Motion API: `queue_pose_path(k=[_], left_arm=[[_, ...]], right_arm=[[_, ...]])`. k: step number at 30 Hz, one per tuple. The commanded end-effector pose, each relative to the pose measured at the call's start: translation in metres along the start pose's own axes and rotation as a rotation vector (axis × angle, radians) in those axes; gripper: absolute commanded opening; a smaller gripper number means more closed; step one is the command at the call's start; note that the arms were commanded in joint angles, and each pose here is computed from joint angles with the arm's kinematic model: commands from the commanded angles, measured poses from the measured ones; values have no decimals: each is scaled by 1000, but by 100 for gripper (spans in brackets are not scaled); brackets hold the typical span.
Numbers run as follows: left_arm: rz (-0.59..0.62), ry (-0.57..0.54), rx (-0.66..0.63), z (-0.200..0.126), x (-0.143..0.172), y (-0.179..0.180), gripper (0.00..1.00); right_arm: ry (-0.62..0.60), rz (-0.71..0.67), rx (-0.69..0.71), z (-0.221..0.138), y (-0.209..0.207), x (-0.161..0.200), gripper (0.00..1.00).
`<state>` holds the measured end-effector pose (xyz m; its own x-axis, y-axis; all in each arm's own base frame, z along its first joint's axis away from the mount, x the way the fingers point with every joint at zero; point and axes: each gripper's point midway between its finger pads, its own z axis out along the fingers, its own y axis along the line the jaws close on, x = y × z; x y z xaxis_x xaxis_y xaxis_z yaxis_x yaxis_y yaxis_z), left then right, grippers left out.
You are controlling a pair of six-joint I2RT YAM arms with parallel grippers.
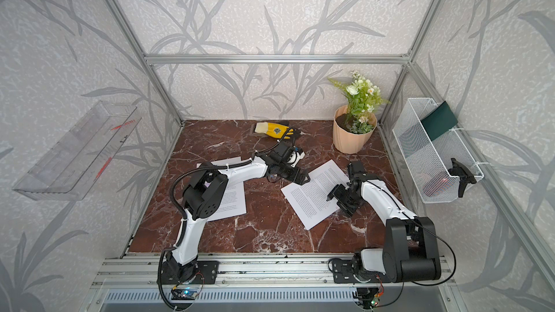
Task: Unclip the paperclips from the documents
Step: Pick up the document from the center of the board.
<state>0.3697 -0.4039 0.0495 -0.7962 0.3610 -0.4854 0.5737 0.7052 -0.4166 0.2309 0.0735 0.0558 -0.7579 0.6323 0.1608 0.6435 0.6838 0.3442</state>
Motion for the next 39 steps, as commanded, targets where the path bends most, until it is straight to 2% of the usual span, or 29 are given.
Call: queue_pose_path(k=[1,6,16,26,39], left_arm=[[47,2,-13,13,1,3,99],[60,48,-7,27,18,4,99],[41,91,111,14,34,-27,99],[-25,60,232,-5,18,-59,99],[-83,140,151,-6,53,-40,98]], right_arm=[[35,9,62,6,-7,-1,72],[73,67,86,24,-22,7,72],[95,74,81,40,-25,7,72],[99,13,101,42,-26,3,72],[50,-131,-76,22,10,1,69]])
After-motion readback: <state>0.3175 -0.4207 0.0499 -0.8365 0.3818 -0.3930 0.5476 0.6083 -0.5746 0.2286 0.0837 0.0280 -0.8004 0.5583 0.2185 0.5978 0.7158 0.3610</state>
